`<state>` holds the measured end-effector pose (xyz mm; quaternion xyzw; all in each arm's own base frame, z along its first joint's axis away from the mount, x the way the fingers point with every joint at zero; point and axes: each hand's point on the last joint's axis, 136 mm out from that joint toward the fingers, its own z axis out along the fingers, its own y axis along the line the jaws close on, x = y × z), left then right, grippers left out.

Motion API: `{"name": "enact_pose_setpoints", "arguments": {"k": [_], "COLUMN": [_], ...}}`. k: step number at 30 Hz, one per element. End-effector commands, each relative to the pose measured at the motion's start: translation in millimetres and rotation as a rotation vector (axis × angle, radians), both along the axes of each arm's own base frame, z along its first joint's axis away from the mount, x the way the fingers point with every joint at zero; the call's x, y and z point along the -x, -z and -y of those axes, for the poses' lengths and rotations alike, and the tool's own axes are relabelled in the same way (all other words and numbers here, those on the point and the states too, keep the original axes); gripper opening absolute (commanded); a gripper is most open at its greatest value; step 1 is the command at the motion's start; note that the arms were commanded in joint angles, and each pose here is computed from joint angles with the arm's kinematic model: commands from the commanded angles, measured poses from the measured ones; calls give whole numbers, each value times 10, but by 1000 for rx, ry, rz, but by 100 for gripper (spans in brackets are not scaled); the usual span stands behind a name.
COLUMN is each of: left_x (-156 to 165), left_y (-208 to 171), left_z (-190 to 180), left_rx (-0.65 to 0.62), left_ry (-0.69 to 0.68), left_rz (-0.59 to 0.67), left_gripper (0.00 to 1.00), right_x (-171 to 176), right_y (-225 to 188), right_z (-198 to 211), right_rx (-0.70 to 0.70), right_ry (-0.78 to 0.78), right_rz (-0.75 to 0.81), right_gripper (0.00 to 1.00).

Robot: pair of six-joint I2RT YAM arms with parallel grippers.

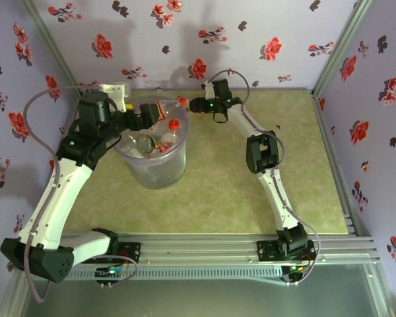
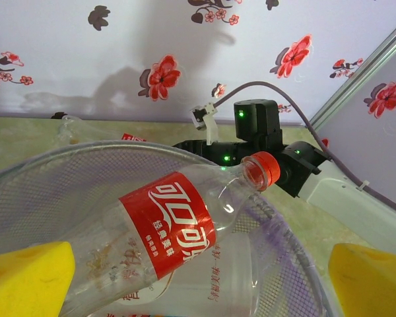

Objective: Put the plastic bottles in the bin

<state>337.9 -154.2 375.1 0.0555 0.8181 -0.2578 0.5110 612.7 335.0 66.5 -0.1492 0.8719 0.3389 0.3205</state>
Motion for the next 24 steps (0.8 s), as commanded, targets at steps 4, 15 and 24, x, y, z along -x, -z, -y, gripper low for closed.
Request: {"name": "enact_pose_setpoints", "arguments": {"k": [4, 15, 24], "left_x": [10, 25, 47], "left_y": [-132, -148, -175], "left_z": [-10, -11, -24], "left_rx": [39, 46, 42], "left_ry": [-1, -1, -1], "left_rz": [35, 35, 42], "left_gripper": [99, 99, 99], "right_x": [135, 132, 335], "right_y": [123, 121, 394], "right_z": [-119, -229, -238], "right_rx": [2, -40, -65], "right_ry": [-1, 10, 19], "right_rz": [-75, -80, -219], "right_gripper": [68, 61, 61]}}
